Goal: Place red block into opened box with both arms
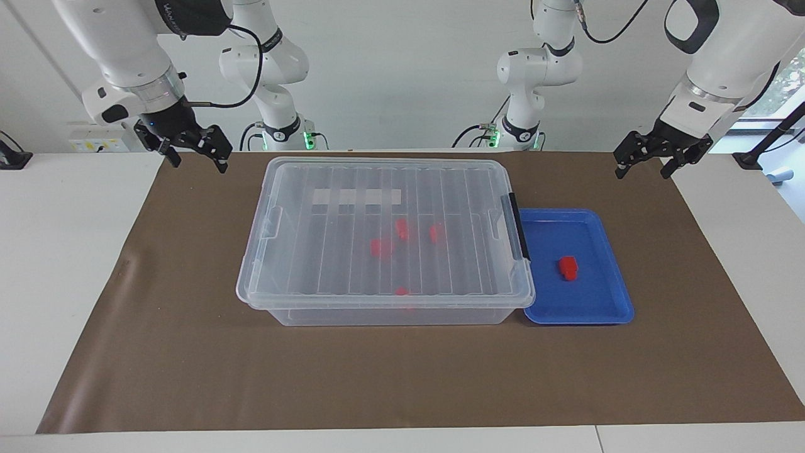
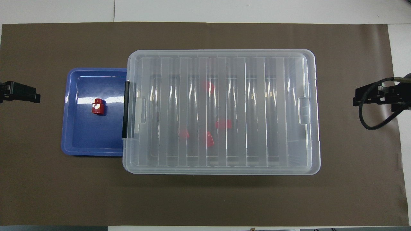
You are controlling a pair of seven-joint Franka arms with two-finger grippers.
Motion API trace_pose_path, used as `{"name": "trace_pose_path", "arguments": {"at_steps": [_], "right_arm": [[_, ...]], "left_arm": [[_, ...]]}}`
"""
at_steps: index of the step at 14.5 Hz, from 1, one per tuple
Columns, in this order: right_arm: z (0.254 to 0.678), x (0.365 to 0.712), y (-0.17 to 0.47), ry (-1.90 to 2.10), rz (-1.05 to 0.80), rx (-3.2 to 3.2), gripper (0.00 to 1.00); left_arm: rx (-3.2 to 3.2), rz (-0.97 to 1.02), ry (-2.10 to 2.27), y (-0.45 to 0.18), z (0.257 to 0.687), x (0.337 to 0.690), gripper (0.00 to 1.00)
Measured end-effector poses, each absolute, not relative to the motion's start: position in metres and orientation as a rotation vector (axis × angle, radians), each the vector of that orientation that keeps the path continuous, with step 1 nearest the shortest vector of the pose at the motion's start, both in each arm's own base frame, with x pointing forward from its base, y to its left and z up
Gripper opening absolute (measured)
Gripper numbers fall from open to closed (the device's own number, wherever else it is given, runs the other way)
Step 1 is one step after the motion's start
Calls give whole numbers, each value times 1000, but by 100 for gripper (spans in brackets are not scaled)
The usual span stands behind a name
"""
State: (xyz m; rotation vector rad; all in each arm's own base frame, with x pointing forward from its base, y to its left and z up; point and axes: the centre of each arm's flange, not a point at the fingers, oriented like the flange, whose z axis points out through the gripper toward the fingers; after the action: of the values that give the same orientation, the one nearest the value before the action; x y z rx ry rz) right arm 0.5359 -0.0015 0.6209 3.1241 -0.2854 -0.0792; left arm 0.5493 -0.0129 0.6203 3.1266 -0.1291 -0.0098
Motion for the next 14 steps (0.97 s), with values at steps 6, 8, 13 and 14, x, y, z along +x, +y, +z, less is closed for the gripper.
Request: {"name": "trace_pose_path", "arguments": {"at_steps": [6, 8, 13, 14], "right_arm": [[620, 536, -2, -286, -81, 3124, 100], [620, 536, -1, -284, -83, 3124, 100], [616, 536, -1, -284, -85, 3126, 100], [611, 538, 0, -282, -77, 3129, 100]], "left_arm": [[3127, -10, -129, -13, 620, 549, 100], [3127, -10, -129, -13, 620, 549, 100], [3127, -10, -129, -13, 620, 549, 100], [3127, -10, -129, -13, 620, 549, 100]]}}
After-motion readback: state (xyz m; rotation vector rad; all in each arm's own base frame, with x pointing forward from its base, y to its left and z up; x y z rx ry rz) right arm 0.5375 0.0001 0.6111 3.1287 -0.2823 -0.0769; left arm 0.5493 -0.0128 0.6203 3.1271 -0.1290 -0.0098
